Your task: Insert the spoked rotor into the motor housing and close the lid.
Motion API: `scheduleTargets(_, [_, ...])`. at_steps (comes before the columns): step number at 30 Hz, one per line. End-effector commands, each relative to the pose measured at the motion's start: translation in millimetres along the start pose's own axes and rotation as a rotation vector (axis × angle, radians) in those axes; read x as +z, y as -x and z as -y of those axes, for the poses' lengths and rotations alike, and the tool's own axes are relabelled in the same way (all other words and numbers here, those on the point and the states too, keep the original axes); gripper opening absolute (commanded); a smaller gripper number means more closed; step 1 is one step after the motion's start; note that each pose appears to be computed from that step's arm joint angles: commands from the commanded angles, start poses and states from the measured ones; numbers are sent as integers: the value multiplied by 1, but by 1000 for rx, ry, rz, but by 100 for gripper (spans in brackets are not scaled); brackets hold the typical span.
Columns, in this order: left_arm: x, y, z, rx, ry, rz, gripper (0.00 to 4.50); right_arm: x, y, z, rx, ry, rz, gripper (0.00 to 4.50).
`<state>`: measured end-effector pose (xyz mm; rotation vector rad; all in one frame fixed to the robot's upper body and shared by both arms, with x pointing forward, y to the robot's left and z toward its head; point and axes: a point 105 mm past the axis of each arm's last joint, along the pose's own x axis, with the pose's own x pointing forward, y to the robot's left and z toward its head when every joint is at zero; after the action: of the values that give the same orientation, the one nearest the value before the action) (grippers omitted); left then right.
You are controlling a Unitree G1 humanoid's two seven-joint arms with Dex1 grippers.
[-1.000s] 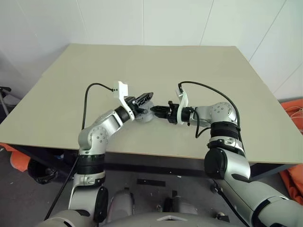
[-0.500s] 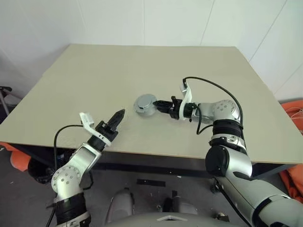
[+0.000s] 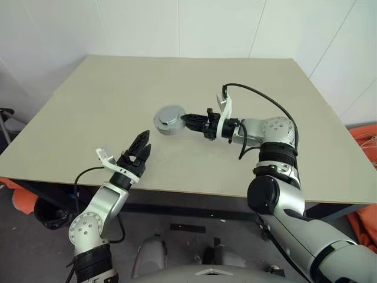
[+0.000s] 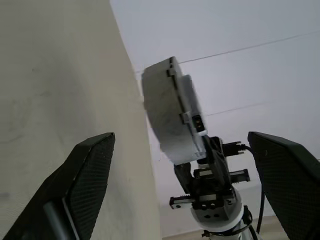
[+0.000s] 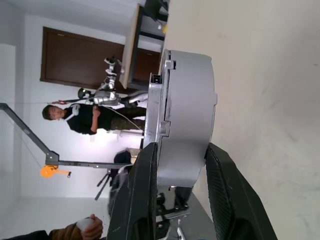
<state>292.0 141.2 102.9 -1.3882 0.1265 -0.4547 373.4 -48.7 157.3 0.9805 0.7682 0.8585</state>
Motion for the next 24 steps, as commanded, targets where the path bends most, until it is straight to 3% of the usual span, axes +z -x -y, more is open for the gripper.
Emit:
scheduleTargets(1, [-2, -6, 10, -41, 25, -3, 447, 13, 3, -41, 125, 74, 44, 122])
scheduleTargets(14, [-2, -25, 37, -206, 103, 2, 447, 0, 1, -49, 148, 75, 13, 122])
scheduleTargets(24, [-4, -42, 39, -226, 136, 16, 447, -10, -2, -49, 166, 82, -5, 122])
